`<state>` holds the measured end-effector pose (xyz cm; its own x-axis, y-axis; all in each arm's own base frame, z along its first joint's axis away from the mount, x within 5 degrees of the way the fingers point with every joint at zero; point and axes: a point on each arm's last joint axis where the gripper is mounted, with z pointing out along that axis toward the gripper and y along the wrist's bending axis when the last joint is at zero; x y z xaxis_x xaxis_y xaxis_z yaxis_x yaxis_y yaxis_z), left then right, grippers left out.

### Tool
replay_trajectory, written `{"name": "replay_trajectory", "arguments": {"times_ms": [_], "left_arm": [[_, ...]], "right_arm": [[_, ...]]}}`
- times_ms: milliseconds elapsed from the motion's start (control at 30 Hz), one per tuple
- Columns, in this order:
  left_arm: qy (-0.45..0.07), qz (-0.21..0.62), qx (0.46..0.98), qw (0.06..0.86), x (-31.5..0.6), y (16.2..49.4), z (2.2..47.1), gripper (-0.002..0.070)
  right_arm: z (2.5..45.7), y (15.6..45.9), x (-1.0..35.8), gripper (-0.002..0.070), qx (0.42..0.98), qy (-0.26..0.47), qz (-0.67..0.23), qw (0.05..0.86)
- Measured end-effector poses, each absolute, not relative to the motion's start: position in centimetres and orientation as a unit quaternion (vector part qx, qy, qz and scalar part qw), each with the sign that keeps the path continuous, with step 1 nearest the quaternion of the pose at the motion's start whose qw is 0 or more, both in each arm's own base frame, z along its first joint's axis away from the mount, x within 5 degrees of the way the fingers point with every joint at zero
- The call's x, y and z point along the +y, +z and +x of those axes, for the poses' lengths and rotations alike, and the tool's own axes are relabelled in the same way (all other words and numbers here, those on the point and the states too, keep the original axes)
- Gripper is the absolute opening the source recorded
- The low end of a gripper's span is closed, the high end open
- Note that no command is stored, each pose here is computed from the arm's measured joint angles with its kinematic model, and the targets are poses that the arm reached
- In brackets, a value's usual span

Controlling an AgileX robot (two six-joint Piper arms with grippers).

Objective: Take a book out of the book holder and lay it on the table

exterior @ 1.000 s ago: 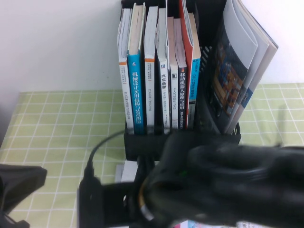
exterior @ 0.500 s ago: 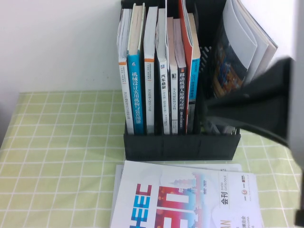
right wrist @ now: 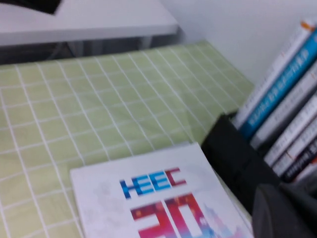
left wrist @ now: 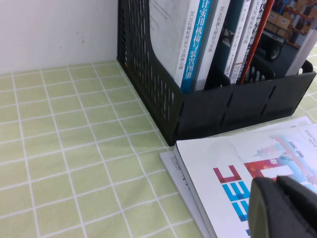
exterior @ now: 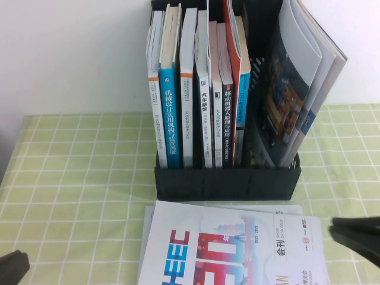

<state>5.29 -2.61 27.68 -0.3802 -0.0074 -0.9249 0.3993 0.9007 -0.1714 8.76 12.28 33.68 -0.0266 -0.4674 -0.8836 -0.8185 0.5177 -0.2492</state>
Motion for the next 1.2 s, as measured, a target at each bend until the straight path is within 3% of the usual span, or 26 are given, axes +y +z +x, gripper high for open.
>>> {"name": "replay_trajectory", "arguments": {"times_ms": [233,433,1200], "left_arm": [[-0.184,0.123,0.805,0.55,-2.6,27.7,5.4,-0.0003],[-0.183,0.121,0.811,0.542,-2.6,27.1,5.4,-0.0003],[-0.18,0.118,0.822,0.527,-2.6,26.4,5.4,-0.0003]], "right_arm": [[8.9,29.8,8.4,-0.0001,0.742,0.12,-0.397,0.526],[8.4,27.1,7.1,-0.0001,0.754,0.095,-0.394,0.517],[8.3,26.7,6.7,-0.0001,0.762,0.08,-0.397,0.505]]}}
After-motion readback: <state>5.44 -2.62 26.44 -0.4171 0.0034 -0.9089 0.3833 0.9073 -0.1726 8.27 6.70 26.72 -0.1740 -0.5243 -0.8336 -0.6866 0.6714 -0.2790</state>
